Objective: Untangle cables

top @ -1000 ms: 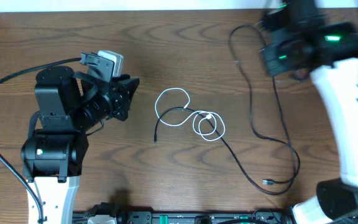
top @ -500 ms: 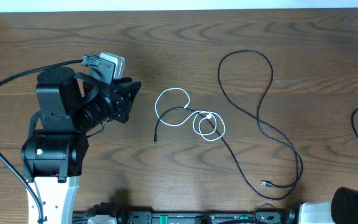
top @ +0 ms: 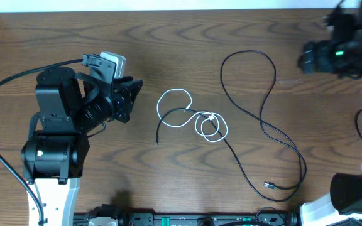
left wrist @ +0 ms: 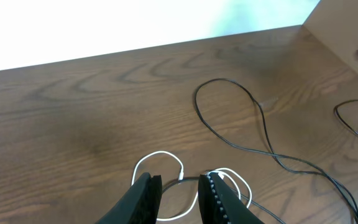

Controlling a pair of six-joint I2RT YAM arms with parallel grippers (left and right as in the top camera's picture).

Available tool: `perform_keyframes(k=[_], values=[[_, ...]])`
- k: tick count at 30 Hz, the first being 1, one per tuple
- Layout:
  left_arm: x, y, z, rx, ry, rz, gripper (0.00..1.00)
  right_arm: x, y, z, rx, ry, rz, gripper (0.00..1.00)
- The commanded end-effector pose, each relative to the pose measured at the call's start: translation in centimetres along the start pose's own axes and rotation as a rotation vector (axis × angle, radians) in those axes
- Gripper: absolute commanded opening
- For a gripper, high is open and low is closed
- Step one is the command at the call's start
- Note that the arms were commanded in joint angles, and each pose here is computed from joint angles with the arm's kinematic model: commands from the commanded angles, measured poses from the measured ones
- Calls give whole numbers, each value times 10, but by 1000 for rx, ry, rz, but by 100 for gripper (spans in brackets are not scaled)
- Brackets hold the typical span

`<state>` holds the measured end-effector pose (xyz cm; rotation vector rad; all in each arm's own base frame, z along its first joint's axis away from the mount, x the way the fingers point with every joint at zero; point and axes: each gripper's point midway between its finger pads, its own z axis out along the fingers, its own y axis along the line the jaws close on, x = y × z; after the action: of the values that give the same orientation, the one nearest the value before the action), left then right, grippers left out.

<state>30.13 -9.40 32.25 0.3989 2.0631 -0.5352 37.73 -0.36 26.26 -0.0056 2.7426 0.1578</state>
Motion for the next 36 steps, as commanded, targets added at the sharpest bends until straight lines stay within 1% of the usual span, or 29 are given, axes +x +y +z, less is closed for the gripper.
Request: perform_keyframes(k=[1,4,7,9,11,13,17,24,30,33,36], values=[[-2,-2,-2,8,-9,-1,26,19,28,39,-17,58,-107,89],[-1,4,-2,-26,-7,-2,26,28,46,70,-25,53,-167,88],[0,10,-2,-59,-1,-4,26,34,60,93,-37,-11,-201,88],[1,13,-2,-77,4,-6,26,38,64,99,-44,-63,-209,88],[2,14,-2,-85,7,-7,26,48,64,102,-53,-117,-208,90],[1,14,-2,-85,4,-5,26,62,62,109,-57,-135,-209,92],[1,14,-2,-84,2,-5,26,91,59,129,-73,-108,-189,94],[3,14,-2,-82,9,-8,26,127,71,153,-155,-40,-195,94],[2,4,-2,-30,6,6,26,139,82,161,-201,-21,-274,97],[2,4,-2,-26,6,7,26,142,80,171,-194,0,-301,98],[5,4,-2,-26,16,4,26,144,70,190,-138,33,-288,96]])
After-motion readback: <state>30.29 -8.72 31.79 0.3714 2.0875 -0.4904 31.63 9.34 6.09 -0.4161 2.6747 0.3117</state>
